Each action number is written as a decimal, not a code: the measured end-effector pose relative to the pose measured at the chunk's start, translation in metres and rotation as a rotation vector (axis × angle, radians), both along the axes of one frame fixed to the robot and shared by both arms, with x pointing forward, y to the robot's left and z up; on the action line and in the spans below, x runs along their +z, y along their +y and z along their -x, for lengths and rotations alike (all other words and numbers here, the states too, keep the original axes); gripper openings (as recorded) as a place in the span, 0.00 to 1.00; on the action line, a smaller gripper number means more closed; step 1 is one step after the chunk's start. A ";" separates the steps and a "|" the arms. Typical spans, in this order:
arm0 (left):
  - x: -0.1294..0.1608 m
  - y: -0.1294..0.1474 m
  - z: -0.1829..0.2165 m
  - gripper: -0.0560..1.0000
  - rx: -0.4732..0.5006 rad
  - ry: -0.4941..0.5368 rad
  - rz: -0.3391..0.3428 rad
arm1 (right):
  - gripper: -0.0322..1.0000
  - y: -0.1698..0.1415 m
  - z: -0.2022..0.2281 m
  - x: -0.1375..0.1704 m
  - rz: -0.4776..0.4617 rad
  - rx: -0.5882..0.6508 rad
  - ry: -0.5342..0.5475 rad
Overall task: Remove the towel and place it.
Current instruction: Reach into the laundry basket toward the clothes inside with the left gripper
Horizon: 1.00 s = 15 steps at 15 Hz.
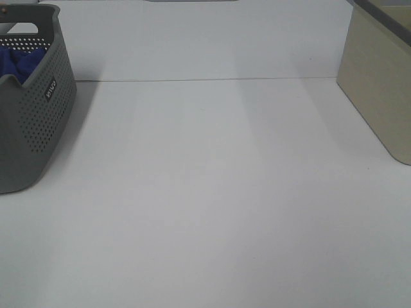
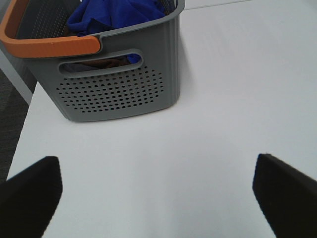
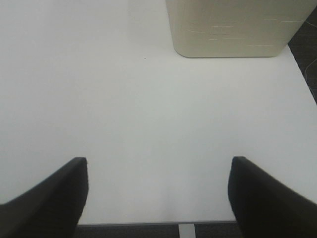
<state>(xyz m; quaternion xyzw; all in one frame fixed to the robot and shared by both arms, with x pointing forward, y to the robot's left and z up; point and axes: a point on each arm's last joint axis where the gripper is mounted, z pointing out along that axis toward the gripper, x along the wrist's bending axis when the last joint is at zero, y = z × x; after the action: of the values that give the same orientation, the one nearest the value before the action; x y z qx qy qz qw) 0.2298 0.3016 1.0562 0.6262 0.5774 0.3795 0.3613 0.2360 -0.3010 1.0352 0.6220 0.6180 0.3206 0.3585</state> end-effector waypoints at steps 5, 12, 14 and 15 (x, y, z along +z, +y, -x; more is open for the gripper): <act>0.000 0.000 0.000 0.99 -0.005 0.000 -0.009 | 0.93 0.000 0.000 0.000 -0.002 0.001 0.000; 0.000 0.000 0.000 0.99 -0.005 0.000 -0.009 | 0.96 0.000 0.000 0.000 -0.002 0.001 0.000; 0.000 0.000 0.000 0.99 -0.005 0.000 -0.009 | 0.96 0.000 0.000 0.000 -0.002 0.001 0.000; 0.000 0.000 0.000 0.99 -0.005 0.000 -0.009 | 0.96 0.000 0.000 0.000 -0.002 0.001 0.000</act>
<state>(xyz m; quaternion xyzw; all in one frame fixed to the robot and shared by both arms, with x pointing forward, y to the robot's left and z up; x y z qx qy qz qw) 0.2298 0.3016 1.0562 0.6290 0.5742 0.3813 0.3594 0.2360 -0.3008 1.0352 0.6219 0.6180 0.3214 0.3578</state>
